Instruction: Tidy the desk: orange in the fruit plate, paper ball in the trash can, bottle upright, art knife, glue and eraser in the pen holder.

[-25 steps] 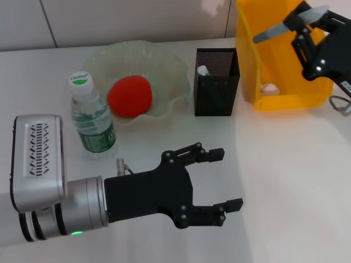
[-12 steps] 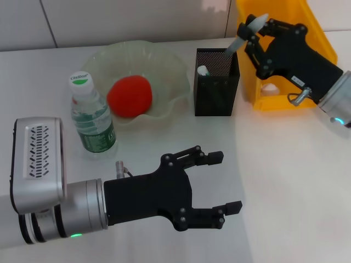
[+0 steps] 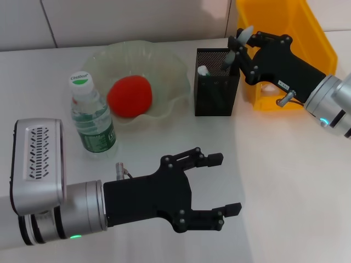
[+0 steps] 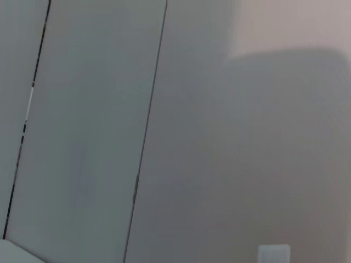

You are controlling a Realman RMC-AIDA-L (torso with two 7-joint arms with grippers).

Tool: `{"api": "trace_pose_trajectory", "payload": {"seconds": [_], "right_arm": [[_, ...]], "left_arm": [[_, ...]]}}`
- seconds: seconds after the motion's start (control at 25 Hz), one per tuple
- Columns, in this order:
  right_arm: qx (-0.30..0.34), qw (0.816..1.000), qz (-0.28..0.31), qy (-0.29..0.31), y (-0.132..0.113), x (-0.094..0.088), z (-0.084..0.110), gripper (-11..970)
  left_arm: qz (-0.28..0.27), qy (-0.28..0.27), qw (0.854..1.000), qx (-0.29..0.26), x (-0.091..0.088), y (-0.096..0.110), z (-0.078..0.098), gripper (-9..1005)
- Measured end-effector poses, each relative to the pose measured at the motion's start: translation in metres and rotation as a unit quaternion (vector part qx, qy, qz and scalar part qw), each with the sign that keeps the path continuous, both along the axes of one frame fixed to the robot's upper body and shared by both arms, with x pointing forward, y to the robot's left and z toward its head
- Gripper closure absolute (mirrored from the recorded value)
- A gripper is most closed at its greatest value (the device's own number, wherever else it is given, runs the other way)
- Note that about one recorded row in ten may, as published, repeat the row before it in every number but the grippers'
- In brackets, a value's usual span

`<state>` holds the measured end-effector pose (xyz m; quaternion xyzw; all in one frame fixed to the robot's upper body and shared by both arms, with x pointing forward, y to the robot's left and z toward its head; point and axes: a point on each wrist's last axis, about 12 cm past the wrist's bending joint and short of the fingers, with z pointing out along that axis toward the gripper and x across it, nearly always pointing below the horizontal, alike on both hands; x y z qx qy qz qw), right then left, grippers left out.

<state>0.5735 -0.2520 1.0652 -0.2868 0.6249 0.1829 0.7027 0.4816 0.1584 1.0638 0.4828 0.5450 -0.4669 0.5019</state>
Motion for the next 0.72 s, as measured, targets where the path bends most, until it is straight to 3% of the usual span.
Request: {"api": "trace_pose_trajectory", "payload": {"seconds": [0.32, 0.56, 0.64, 0.68, 0.72], "right_arm": [[0.024, 1.0, -0.011, 0.008, -0.006, -0.008, -0.004, 653], [0.121, 0.993, -0.012, -0.006, -0.036, -0.036, 0.005, 536], [0.151, 0.988, 0.01, -0.002, -0.052, -0.051, 0.011, 391], [0.152, 0.987, 0.042, 0.009, -0.064, -0.067, 0.015, 319], [0.152, 0.987, 0.042, 0.009, -0.064, -0.067, 0.015, 292]], "left_arm": [[0.008, 0.002, 1.0, 0.0, 0.0, 0.003, -0.001, 136], [0.029, 0.006, 1.0, -0.011, 0.003, 0.009, 0.0, 136], [0.035, 0.008, 0.999, -0.013, 0.004, 0.011, 0.0, 136], [0.048, 0.012, 0.999, -0.014, 0.005, 0.016, -0.002, 136], [0.054, 0.016, 0.998, -0.013, 0.006, 0.019, -0.004, 136]]}}
